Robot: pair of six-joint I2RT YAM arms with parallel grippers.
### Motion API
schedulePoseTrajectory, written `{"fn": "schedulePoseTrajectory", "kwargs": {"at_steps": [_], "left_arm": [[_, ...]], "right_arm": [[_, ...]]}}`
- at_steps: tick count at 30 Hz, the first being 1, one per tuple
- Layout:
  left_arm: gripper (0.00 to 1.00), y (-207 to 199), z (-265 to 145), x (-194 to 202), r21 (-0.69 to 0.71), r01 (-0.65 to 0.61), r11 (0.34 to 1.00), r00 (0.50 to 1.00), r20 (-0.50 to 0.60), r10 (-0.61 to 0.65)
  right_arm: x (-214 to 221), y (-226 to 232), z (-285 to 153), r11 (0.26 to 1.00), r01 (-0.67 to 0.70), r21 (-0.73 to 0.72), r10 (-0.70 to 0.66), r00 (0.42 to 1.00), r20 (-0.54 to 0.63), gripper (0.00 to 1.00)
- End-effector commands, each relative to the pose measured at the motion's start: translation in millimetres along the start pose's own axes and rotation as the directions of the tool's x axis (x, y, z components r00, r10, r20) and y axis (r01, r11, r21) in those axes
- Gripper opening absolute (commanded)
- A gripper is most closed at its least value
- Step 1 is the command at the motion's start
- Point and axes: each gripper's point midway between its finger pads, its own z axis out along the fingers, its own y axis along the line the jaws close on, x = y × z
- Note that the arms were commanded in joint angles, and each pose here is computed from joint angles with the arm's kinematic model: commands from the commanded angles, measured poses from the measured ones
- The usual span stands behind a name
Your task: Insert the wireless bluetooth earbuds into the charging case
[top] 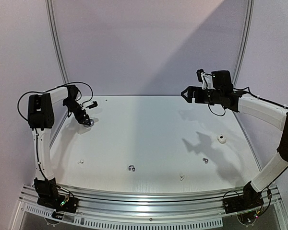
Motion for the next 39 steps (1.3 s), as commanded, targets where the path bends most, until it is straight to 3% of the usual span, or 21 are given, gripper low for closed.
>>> {"fn": "schedulePoseTrajectory", "kwargs": {"at_steps": [1,10,17,25,29,34,39], "left_arm": [[0.78,-1.3,22.6,15.9,0.031,0.017,0.999,0.999,-0.033,-0.016],[0.70,-14.5,29.2,19.9,0.098,0.041,0.994,0.999,-0.036,-0.038],[0.57,-13.6,25.6,19.2,0.088,0.039,0.995,0.999,-0.039,-0.035],[0.46,-4.6,-8.4,-8.5,-0.014,-0.018,1.000,0.999,0.043,0.018],[0.45,-9.7,-46.4,-43.0,-0.119,-0.109,0.987,0.985,0.118,0.123],[0.44,-44.6,-109.0,-104.5,-0.311,-0.323,0.894,0.906,0.170,0.387],[0.44,-115.3,-163.6,-163.3,-0.489,-0.535,0.689,0.723,0.157,0.673]], "right_arm": [[4.6,1.9,4.6,1.000,0.003,0.003,-0.003,1.000,-0.027,0.99],[6.4,1.3,5.7,1.000,0.003,0.005,-0.003,0.999,-0.032,0.99],[5.5,1.8,6.7,1.000,0.003,0.003,-0.003,1.000,-0.031,0.99],[0.1,5.1,6.4,1.000,-0.012,-0.010,0.011,1.000,-0.016,0.99],[-15.0,11.3,3.7,0.999,-0.038,-0.028,0.038,0.999,0.022,0.99],[-45.0,28.9,-0.7,0.995,-0.086,-0.043,0.088,0.994,0.066,0.99],[-64.0,79.9,2.1,0.985,-0.084,-0.149,0.096,0.993,0.073,0.98]]}}
